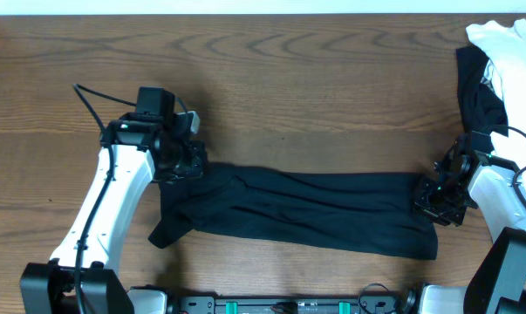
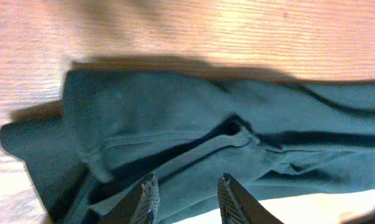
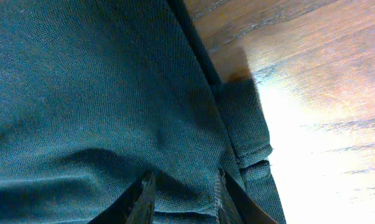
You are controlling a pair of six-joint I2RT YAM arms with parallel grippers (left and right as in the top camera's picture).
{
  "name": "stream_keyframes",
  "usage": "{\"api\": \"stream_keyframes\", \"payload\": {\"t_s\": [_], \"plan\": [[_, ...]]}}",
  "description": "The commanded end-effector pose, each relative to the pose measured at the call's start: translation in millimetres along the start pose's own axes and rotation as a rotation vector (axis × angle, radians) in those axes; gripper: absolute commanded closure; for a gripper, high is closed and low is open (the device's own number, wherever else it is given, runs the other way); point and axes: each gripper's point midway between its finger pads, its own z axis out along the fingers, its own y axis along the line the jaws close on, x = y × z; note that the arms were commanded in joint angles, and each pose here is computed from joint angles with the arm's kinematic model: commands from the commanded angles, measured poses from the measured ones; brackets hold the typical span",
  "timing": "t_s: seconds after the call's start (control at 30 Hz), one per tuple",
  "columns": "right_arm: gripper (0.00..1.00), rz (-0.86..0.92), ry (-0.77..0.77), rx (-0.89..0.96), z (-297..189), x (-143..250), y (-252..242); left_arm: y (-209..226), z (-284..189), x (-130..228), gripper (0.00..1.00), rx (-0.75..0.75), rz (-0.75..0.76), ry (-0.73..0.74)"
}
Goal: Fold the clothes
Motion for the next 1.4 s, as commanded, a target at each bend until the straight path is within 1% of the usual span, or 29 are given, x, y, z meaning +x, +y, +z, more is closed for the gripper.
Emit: {"api": "stream_keyframes", "payload": {"t_s": [0.0, 0.1, 0.33, 0.47, 0.57, 0.7, 0.83, 0.93, 1.0, 1.23, 1.37], "plan": [[0.69, -0.012, -0.014, 0.004, -2.2, -0.4, -1.0, -14.2, 9.4, 7.5, 0.67, 0.037, 0.03, 0.046], [0.69, -0.012, -0.014, 0.004, -2.2, -0.4, -1.0, -24.9, 16.3, 17.6, 0.71, 0.04, 0.067, 0.088], [0.69, -0.012, -0.014, 0.004, -2.2, -0.4, -1.0, -39.9, 48.8, 35.5, 0.72, 0.05, 0.152, 0.123], [0.69, -0.012, -0.013, 0.004, -2.2, -0.2, -1.0, -29.4, 70.4, 52.6, 0.72, 0.03, 0.086, 0.184], [0.69, -0.012, -0.014, 0.004, -2.2, -0.3, -1.0, -19.8, 86.5, 65.4, 0.71, 0.017, 0.072, 0.228], [0.69, -0.012, -0.011, 0.004, -2.2, 0.3, -1.1, -6.7, 109.2, 73.7, 0.71, -0.015, 0.058, 0.267], [0.69, -0.011, -0.009, 0.005, -2.3, 1.0, -1.4, -0.5, 120.8, 81.3, 0.71, -0.032, 0.028, 0.316], [0.66, -0.009, -0.016, 0.003, -3.5, -1.3, -1.4, 3.1, 123.9, 83.5, 0.71, -0.045, 0.025, 0.329], [0.62, 0.004, -0.02, 0.003, -8.1, -3.4, -3.6, 7.3, 123.5, 81.9, 0.71, -0.067, 0.027, 0.321], [0.5, 0.163, -0.054, -0.014, -34.2, -9.8, -30.3, 25.8, 119.0, 69.4, 0.71, -0.076, -0.046, 0.287], [0.46, 0.201, -0.037, -0.078, -35.1, -6.2, -31.6, 31.6, 116.8, 62.2, 0.71, -0.046, -0.092, 0.266]]}}
